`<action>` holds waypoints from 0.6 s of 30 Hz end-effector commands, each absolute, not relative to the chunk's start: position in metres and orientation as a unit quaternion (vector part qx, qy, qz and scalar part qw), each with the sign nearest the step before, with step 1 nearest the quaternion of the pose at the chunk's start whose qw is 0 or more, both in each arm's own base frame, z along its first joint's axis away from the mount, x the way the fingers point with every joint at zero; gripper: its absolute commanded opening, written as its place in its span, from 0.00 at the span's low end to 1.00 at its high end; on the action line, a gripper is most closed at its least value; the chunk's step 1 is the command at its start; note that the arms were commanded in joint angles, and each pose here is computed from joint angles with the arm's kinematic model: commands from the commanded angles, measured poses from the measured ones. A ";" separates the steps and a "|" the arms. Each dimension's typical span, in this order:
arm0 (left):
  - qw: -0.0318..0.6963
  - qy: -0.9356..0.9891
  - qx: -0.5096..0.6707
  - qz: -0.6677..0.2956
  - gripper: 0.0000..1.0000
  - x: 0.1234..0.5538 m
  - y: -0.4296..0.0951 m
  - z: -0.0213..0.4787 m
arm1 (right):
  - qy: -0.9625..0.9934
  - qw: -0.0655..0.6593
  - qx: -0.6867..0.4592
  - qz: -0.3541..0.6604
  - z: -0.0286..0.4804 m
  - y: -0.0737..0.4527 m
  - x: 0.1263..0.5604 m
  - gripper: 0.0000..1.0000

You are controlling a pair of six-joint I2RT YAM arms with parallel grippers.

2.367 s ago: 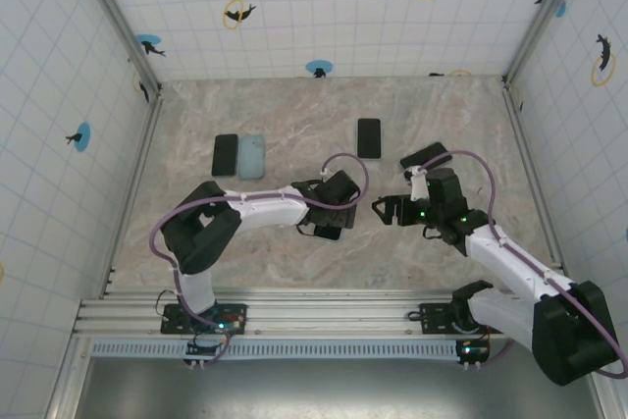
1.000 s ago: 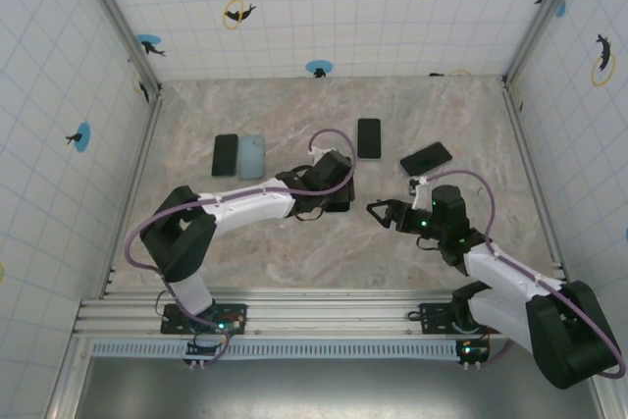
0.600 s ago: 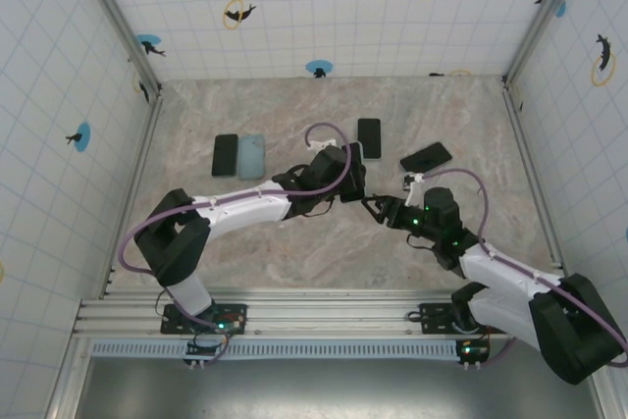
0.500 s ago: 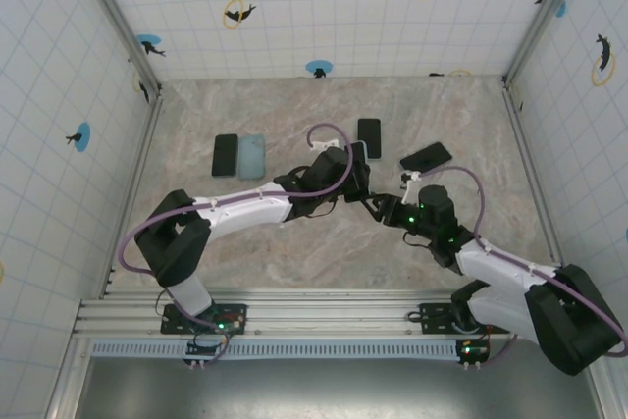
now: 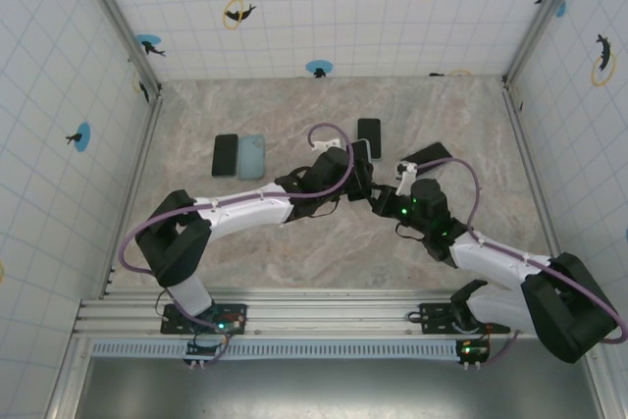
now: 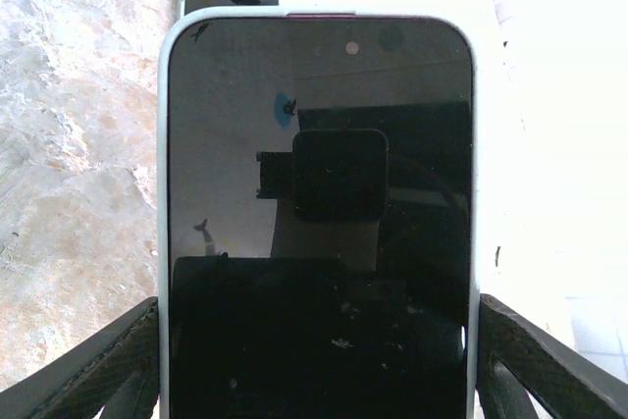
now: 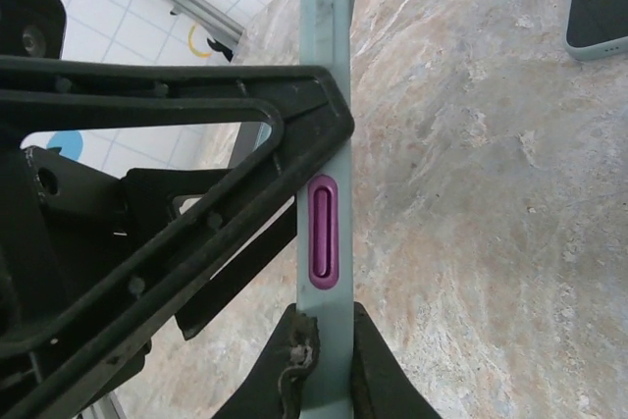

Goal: Take the phone out of the phone case

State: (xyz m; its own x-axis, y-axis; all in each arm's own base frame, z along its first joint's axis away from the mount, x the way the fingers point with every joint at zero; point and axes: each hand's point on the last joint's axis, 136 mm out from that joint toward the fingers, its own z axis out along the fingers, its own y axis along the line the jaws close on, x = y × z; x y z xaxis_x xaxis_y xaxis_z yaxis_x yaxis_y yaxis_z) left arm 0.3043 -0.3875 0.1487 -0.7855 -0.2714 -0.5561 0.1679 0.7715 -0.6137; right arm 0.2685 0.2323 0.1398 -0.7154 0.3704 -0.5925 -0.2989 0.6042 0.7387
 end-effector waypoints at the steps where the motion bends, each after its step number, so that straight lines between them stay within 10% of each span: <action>1: 0.344 0.865 -0.027 -0.364 0.77 0.306 -0.393 0.172 | 0.788 0.413 0.019 0.456 0.170 0.237 0.281 0.03; 18: 0.289 0.809 -0.027 -0.511 0.82 0.333 -0.357 0.196 | 0.726 0.367 0.033 0.581 0.217 0.230 0.284 0.00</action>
